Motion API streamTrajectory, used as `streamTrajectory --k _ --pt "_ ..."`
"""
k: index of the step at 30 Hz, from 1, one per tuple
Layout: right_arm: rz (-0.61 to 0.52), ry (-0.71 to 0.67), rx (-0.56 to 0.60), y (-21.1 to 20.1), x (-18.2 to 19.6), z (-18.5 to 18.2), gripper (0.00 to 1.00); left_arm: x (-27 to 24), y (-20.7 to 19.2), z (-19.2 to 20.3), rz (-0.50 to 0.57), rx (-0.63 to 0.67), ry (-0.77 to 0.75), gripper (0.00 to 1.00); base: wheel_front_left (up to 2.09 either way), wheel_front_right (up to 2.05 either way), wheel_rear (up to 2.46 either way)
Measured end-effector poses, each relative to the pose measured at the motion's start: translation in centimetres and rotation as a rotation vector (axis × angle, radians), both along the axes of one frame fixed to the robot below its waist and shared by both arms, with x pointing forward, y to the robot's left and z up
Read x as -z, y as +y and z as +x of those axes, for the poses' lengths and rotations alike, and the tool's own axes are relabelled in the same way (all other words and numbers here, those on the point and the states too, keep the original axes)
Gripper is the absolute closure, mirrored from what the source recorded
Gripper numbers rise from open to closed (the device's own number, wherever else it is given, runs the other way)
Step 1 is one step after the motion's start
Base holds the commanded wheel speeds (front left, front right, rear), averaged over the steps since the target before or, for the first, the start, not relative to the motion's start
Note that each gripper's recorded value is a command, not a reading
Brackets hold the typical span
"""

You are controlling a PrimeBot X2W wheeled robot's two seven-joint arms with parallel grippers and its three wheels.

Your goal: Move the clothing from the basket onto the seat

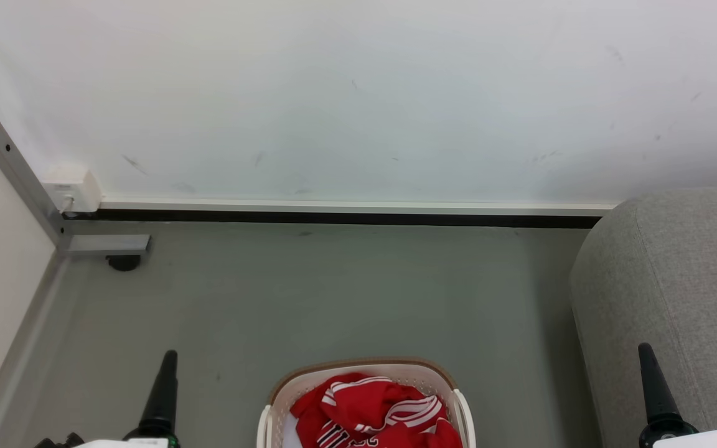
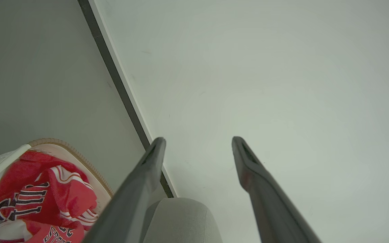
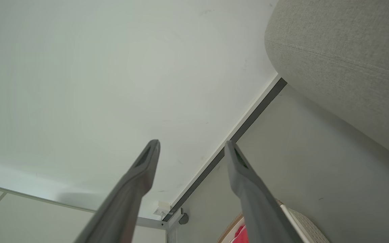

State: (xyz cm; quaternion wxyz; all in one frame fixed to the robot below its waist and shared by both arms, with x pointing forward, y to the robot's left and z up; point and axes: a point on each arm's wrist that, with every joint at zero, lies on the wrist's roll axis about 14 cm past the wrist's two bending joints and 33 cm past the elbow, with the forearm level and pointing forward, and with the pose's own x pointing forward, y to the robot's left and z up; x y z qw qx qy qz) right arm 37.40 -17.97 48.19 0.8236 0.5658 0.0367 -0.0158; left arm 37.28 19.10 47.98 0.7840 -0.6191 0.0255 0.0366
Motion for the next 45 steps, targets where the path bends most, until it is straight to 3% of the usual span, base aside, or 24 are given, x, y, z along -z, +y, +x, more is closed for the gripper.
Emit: streamTrajectory --k 15,45 --pt "-0.260 -0.026 -0.037 0.9 -0.3 -0.1 0.00 -0.2 -0.9 -0.4 0.233 0.032 -0.013 0.00 0.00 0.00 0.00" --pt "-0.612 -0.107 -0.086 2.5 -1.2 -0.4 0.00 -0.8 -2.2 -0.7 0.519 0.061 -0.064 0.00 0.00 0.00 0.00"
